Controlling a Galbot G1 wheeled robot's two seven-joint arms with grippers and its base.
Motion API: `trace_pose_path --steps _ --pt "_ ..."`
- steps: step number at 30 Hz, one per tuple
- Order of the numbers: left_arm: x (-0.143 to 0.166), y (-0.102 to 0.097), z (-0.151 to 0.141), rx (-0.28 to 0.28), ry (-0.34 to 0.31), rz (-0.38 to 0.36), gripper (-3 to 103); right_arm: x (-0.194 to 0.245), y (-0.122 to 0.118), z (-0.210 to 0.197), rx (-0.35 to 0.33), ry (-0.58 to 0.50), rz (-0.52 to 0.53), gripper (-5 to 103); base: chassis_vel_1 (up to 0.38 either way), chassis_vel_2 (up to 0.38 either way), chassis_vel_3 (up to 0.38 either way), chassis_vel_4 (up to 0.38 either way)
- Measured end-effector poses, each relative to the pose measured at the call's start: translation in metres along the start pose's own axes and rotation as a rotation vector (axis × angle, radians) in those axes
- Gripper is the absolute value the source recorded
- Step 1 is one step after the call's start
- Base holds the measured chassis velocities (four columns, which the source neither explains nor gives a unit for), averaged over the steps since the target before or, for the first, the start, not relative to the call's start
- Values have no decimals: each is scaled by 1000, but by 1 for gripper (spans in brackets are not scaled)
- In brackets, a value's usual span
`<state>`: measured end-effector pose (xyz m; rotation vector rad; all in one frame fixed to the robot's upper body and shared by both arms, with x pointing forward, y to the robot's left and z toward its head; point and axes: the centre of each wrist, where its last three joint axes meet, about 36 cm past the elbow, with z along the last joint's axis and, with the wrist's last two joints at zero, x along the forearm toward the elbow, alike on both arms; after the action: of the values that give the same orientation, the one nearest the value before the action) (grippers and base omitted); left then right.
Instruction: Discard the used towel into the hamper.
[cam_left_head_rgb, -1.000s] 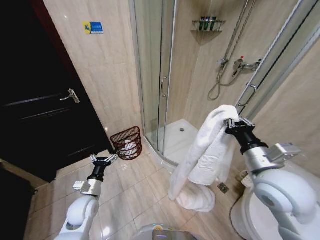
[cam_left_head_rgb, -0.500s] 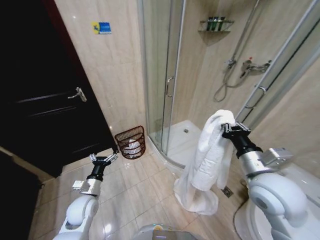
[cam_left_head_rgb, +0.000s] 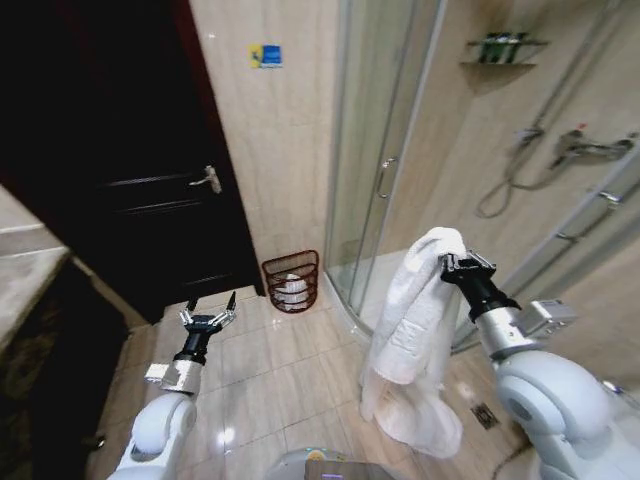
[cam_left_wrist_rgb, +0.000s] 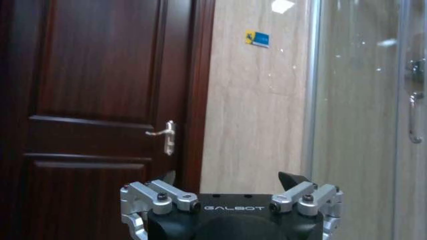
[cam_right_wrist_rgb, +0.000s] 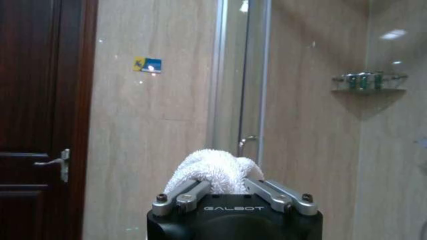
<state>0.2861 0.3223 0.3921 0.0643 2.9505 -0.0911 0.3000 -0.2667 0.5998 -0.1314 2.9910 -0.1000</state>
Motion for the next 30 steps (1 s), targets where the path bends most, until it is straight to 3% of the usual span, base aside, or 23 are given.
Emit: trace_pose_path --steps 30 --pt "6 -2 1 0 -43 13 100 2 3 4 20 -3 -17 4 39 41 -35 -42"
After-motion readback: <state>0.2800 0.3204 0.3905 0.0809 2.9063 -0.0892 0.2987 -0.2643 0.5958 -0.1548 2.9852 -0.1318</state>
